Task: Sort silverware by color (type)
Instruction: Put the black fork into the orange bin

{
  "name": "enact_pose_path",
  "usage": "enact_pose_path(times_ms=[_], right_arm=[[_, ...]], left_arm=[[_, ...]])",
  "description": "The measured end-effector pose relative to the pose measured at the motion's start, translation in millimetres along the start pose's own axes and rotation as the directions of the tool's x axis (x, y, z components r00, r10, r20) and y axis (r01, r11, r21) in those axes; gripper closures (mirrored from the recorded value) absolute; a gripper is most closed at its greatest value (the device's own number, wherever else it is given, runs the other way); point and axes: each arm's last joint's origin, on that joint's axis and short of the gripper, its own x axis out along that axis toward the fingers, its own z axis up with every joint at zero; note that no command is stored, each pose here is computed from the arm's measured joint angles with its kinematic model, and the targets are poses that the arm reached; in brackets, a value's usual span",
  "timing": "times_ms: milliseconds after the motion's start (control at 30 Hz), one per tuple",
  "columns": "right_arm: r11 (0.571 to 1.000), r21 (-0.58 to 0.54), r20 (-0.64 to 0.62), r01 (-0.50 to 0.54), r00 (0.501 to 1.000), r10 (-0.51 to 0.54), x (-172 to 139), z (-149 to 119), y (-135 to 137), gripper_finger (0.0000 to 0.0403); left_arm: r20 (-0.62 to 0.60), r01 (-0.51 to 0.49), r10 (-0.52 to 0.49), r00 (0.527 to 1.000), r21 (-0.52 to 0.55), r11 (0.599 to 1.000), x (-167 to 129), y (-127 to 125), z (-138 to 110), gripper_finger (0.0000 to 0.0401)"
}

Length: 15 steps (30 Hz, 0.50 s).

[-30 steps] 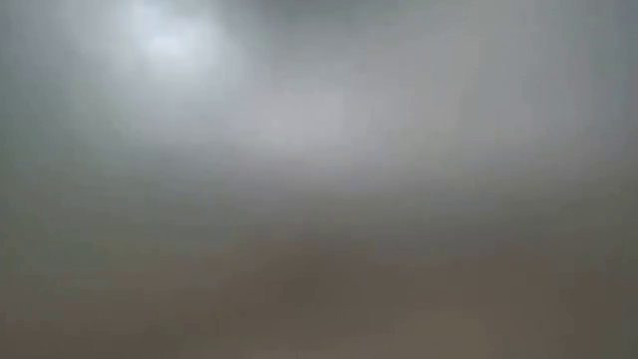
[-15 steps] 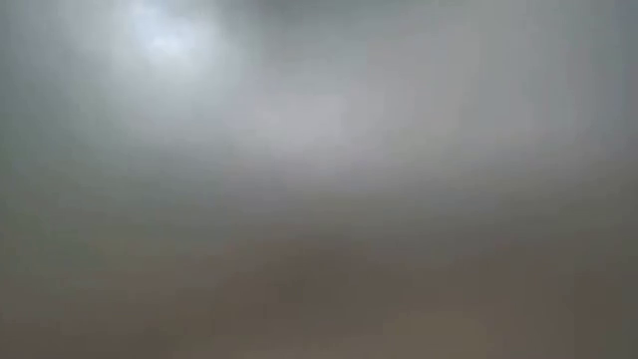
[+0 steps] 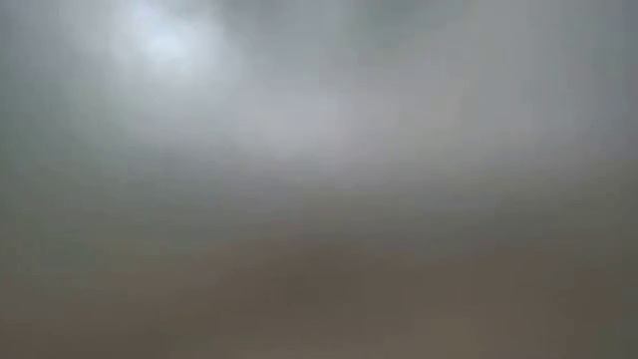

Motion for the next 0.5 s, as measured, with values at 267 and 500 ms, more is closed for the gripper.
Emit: enact_pose_path(times_ms=[267,500], right_arm=[[0.957,0.169,-0.393,-0.234,0.875,0.283,-63,-10,-17,0.0394],[0.915,0.339,-0.624,-0.219,0.676,0.393,-136,-29,-13,0.0394]], left_arm=[[-0.095,-0.004,0.008,0.995,0.049,0.999,-1,7,-13,0.0331],[-0.149,-0.046,0.058,0.987,0.082,0.996,-3,16,-23,0.0330]])
